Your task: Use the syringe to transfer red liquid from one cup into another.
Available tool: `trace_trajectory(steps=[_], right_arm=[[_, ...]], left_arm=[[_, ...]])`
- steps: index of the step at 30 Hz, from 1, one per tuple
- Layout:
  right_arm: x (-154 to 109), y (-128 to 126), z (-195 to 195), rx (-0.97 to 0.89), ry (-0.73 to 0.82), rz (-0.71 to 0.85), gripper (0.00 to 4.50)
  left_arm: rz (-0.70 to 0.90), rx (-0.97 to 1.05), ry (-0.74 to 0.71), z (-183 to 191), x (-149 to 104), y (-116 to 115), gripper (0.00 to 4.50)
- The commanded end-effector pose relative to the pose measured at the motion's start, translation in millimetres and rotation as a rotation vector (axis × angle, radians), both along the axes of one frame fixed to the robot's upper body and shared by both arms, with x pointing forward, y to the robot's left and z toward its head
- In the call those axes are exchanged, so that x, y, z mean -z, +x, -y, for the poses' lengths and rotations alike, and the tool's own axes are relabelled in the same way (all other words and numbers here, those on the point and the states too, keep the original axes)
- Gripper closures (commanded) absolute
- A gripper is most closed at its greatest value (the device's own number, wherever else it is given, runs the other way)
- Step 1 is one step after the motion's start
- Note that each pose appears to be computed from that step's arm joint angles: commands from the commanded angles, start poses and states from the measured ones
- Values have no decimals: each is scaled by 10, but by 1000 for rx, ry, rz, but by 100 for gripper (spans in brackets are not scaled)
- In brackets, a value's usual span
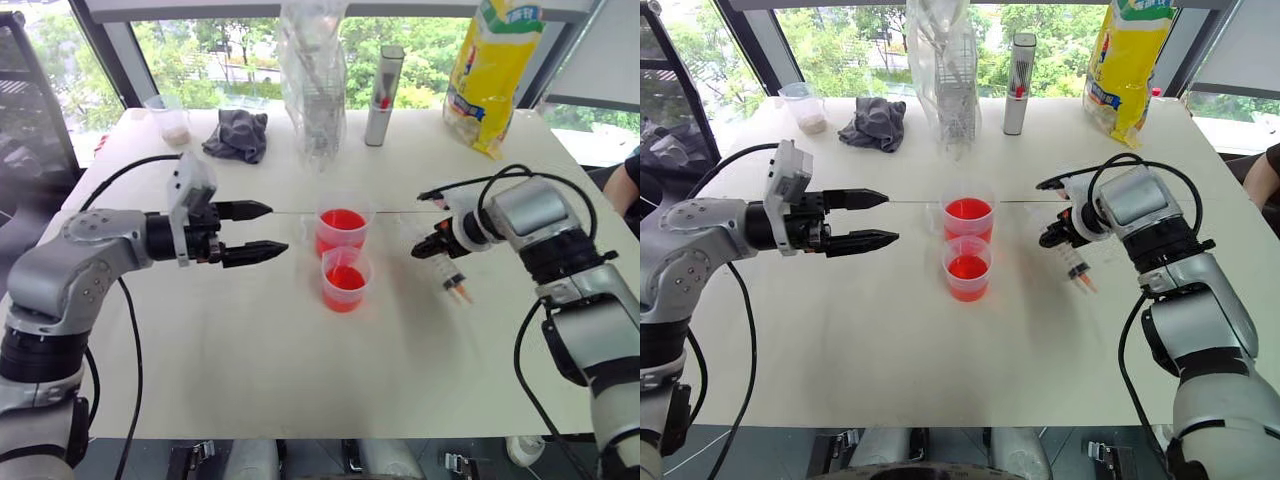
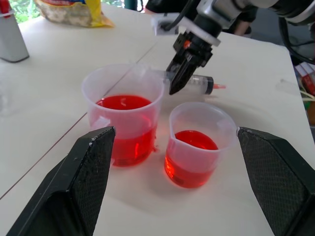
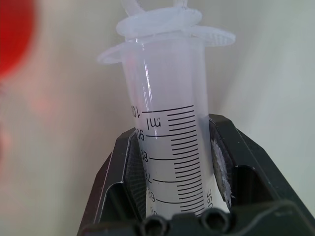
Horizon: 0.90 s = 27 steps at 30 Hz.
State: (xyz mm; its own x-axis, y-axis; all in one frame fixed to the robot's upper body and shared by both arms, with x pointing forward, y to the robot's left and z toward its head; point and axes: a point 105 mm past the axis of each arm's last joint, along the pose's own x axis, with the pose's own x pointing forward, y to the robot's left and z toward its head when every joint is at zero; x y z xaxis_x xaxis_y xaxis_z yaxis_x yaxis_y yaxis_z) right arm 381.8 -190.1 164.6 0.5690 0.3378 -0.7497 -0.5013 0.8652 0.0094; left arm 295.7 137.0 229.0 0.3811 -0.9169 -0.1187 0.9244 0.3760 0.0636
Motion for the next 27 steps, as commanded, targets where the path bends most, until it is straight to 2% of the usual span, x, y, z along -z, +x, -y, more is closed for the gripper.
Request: trace_trajectory(steps=[1,4,6,8,11,18,21,27], right_arm=[[-890,80,-129,-49,105,412,306],[-1429,-16,-334,-160,170,759,306],[-1582,-96,-448,-200,220,875,306],[-1696,-206,-637,-253,351,963,306],[-1755,-297,-815,-300,470,1067,306],[-1335,-191,-1133,-292,632,1128,306],[-1066,-134,-1219,-285,608,1129,306],[-750,-66,-1267,-269,583,1114,306]], left_arm=[[80,-4,-81,-7,-294,21,43],[89,11,-126,51,-398,57,43],[95,21,-143,81,-447,83,43],[105,39,-161,114,-523,113,43],[118,53,-181,139,-619,162,43],[146,109,-178,242,-746,188,43],[151,125,-176,270,-777,184,43],[160,144,-177,336,-809,211,43]])
